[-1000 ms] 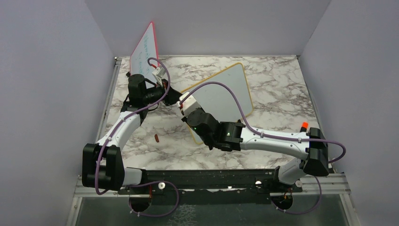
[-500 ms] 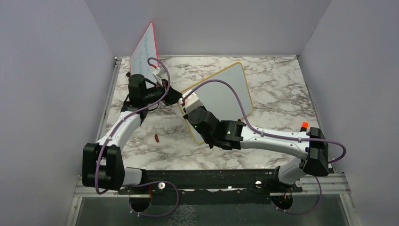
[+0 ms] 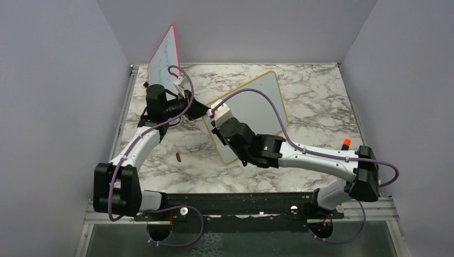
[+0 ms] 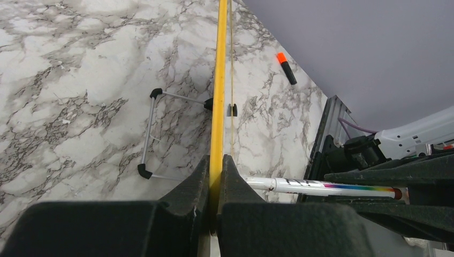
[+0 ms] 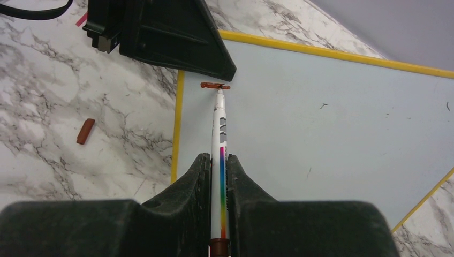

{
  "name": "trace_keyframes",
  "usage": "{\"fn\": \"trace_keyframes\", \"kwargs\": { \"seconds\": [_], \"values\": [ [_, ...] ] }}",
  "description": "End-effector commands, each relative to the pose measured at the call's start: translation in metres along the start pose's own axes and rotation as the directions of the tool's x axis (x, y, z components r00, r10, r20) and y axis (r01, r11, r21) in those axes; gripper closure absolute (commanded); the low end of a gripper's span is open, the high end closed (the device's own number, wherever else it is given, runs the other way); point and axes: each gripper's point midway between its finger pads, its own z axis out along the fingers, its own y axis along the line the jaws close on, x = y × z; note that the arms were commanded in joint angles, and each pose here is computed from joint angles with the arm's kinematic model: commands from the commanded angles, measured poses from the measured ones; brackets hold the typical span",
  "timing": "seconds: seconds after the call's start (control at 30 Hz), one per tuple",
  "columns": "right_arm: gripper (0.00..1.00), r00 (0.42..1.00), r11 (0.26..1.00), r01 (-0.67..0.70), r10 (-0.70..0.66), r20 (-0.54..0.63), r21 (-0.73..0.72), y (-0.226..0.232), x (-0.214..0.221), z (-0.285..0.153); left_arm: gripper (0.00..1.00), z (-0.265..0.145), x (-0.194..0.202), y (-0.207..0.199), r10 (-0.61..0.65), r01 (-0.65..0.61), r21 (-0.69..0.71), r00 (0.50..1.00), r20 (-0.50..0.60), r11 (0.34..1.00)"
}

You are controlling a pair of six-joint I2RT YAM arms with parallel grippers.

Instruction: Write a sentence on the whiteboard

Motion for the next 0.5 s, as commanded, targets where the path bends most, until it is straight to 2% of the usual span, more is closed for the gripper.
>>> {"fn": "trace_keyframes", "kwargs": {
  "seconds": [0.0,0.47],
  "values": [
    [0.99,1.0,0.998,0.002,-0.001,0.004,-0.061,0.0072,-0.0041,-0.0045,1.0,0.0029,0.0188,-0.0018,-0.034,0.035,0.018,0.998,-0.05,0.999],
    [0.99,1.0,0.998,0.014,-0.012,0.024,-0.06,0.0106,-0.0102,0.0012,1.0,0.0028,0.018,-0.0023,-0.031,0.032,0.019,0.998,-0.049,0.999]
  ]
}}
